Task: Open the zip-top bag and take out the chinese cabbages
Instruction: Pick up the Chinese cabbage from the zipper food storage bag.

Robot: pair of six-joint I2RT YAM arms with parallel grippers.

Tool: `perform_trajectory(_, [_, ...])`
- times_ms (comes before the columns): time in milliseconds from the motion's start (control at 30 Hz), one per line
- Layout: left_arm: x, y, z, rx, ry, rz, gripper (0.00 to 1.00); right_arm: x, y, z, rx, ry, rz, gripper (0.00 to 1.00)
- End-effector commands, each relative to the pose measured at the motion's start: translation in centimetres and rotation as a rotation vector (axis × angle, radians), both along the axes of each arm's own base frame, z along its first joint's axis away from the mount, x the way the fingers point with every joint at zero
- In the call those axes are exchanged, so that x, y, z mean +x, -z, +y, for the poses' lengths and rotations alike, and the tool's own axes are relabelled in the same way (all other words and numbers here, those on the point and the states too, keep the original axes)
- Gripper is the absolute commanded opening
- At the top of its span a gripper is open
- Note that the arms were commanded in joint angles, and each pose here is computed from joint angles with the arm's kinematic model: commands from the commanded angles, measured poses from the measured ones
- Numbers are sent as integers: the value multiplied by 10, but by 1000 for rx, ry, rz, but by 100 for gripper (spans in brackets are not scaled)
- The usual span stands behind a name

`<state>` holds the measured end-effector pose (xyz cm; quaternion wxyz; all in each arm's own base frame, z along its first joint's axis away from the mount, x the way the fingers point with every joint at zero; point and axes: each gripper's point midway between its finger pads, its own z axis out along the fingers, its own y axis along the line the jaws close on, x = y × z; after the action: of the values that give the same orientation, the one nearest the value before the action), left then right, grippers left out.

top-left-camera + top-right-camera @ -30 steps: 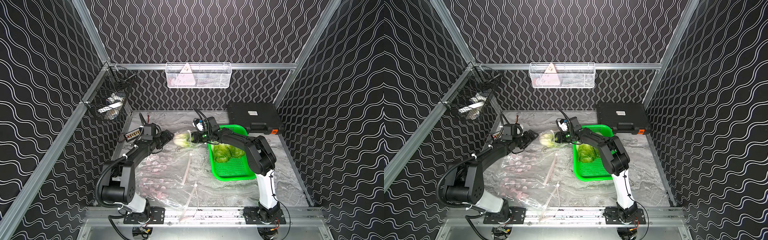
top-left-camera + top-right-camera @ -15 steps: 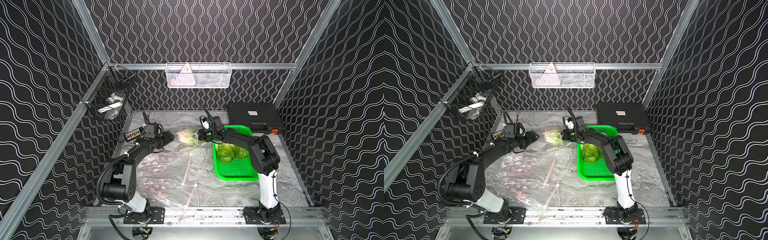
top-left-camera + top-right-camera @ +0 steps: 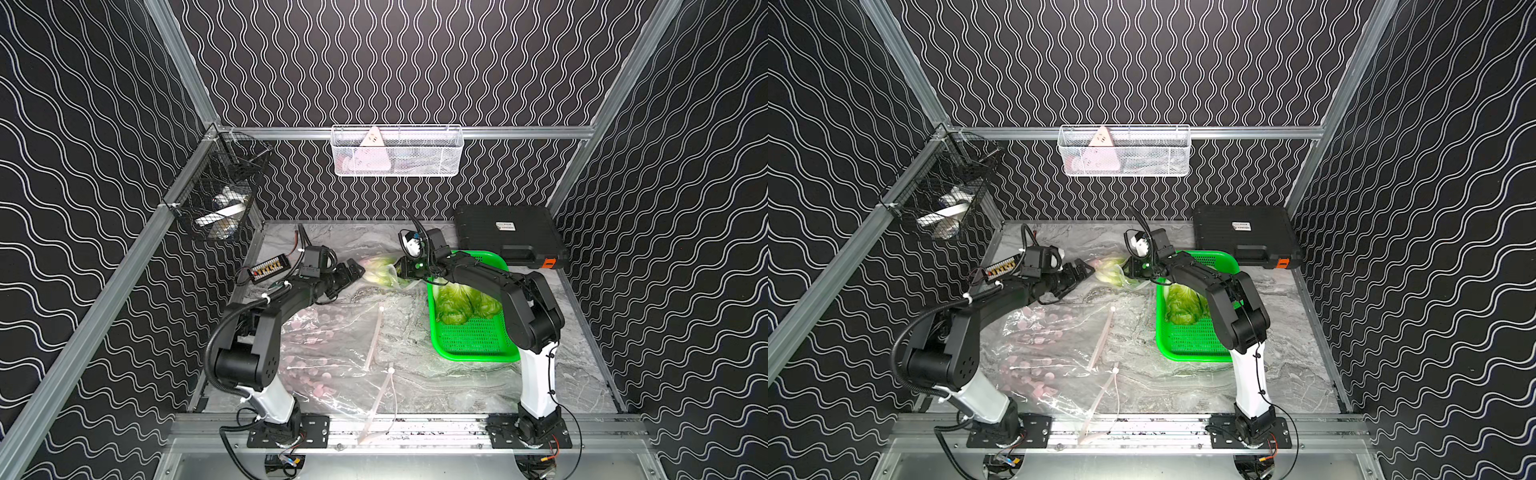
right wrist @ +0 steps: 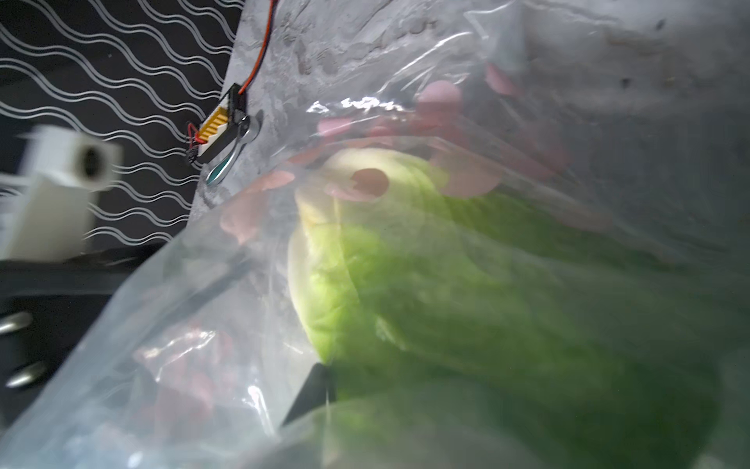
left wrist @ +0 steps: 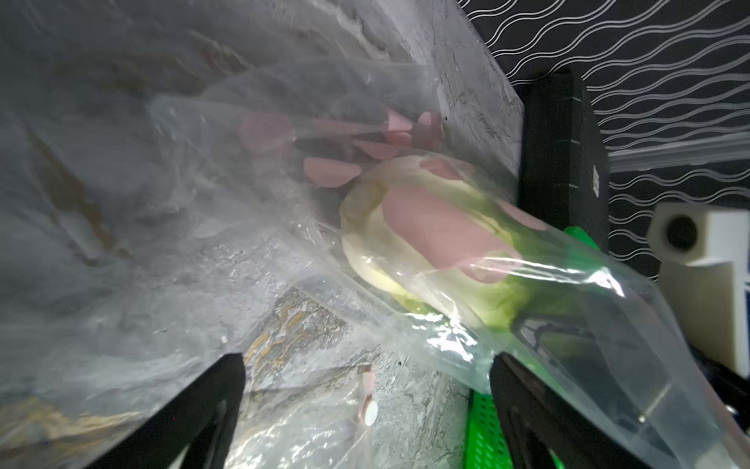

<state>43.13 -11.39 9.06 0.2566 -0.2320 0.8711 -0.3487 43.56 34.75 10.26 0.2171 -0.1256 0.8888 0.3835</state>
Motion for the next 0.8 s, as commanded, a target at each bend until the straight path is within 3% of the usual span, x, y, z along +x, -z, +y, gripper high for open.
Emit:
perform_trajectory(0, [23,-20,-14,-182,-52,-74,99,-10,-2,9,54,-75,19,20])
perform_trajectory(233, [48,-23,-8,-212,-131,-106,99,-22,-3,14,82,-161,28,18])
perform_trajectory(300, [53,-23,-9,-220,-137,-113,93,-23,-3,14,77,-165,27,18])
perform_trajectory(567, [62,0,-15,-279,-145,-84,39,-21,-2,10,42,-163,1,13])
perform_trajectory(633, [61,7,-15,-266,-146,-71,19,-23,-3,10,40,-175,0,14])
perform_trajectory(700, [60,10,-13,-251,-143,-63,5,-26,-5,9,40,-195,-6,22])
perform_trajectory(767, [59,13,-11,-231,-142,-56,0,-30,-6,7,31,-210,-14,27])
